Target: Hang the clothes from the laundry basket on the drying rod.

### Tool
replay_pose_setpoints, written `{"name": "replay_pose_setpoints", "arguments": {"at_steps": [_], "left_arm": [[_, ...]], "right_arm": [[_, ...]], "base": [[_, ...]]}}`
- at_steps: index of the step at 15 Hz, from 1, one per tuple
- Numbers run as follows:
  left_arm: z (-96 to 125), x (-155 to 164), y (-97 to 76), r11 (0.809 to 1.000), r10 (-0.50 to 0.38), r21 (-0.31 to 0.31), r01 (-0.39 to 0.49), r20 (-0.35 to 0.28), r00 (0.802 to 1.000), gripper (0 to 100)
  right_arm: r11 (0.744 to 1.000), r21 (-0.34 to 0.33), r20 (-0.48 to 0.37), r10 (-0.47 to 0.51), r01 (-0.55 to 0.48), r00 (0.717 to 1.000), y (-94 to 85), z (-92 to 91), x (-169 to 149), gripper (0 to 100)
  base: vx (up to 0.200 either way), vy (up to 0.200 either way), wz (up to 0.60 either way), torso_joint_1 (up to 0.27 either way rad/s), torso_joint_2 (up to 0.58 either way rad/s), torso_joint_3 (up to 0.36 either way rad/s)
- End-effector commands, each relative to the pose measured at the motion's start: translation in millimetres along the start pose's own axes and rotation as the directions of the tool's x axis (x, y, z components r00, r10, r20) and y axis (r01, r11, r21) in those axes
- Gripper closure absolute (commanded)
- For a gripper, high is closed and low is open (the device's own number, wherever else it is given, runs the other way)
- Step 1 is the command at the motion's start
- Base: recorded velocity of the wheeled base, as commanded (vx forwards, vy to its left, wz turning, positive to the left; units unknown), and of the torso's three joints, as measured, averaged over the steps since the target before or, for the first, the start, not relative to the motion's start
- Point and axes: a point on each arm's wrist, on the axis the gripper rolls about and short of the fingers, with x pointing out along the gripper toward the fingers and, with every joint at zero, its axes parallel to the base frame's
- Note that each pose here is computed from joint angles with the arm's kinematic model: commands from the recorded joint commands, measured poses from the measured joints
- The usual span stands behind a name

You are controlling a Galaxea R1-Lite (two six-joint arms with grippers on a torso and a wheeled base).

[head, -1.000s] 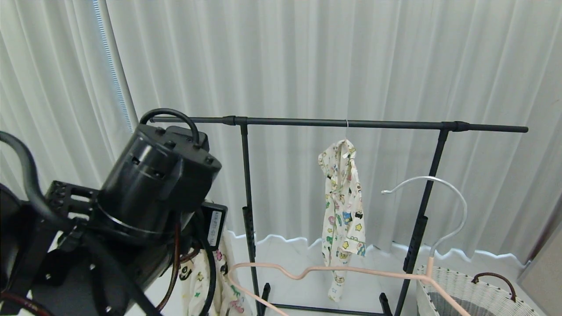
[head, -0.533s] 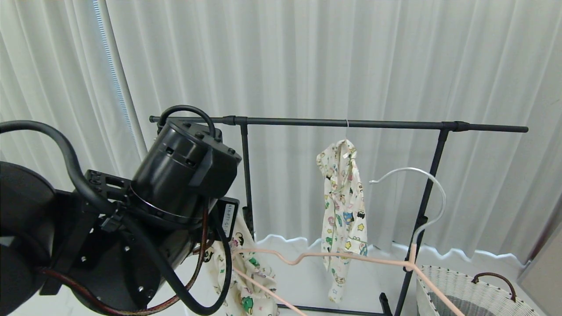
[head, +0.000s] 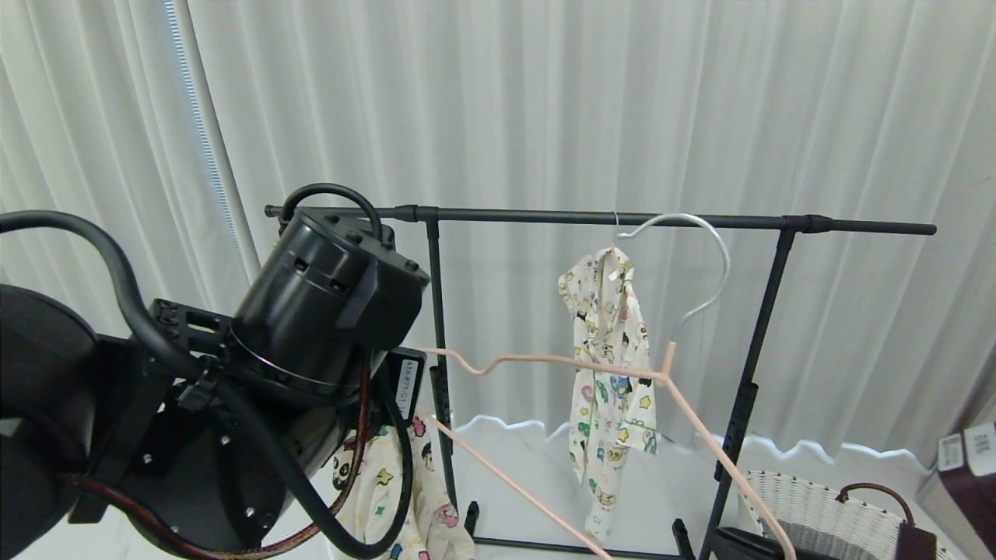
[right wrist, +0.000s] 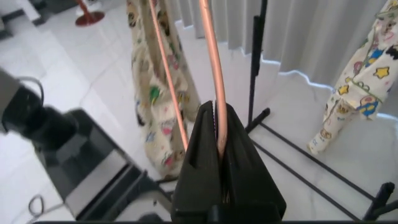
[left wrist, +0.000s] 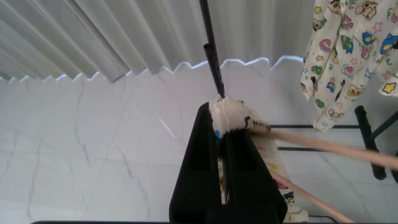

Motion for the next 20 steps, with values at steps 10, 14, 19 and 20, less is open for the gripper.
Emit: {"name": "replay_pose_setpoints", "arguments": {"at_steps": [10, 14, 19, 20], "left_arm": [[5, -15, 0.9, 0.999, -0.041, -0.004, 0.041, 0.039, 0.998, 100], [3, -49, -7.1, 0.97, -0.243, 0.026, 0.241, 0.075, 0.967, 100], [3, -76, -2.9, 0.904, -0.427, 0.036, 0.426, 0.098, 0.899, 100], [4, -84, -1.3, 0.879, -0.476, 0.038, 0.474, 0.11, 0.873, 100]], "right_arm": [[0.998, -0.017, -0.026, -0.068, 0.067, 0.997, 25.3, -16.3, 63, 100], [0.998, -0.027, -0.046, -0.061, 0.06, 0.997, 27.4, -20.1, 69, 100], [0.999, -0.026, -0.045, -0.026, 0.025, 0.999, 35.4, -19.9, 67, 100], [1.0, -0.029, -0.051, -0.013, 0.011, 0.999, 38.4, -21.6, 66, 100]], "base": [[0.0, 0.0, 0.0, 0.0, 0.0, 0.0], [0.0, 0.0, 0.0, 0.0, 0.0, 0.0], [0.0, 0.0, 0.0, 0.0, 0.0, 0.0], [0.0, 0.0, 0.0, 0.0, 0.0, 0.0]]}}
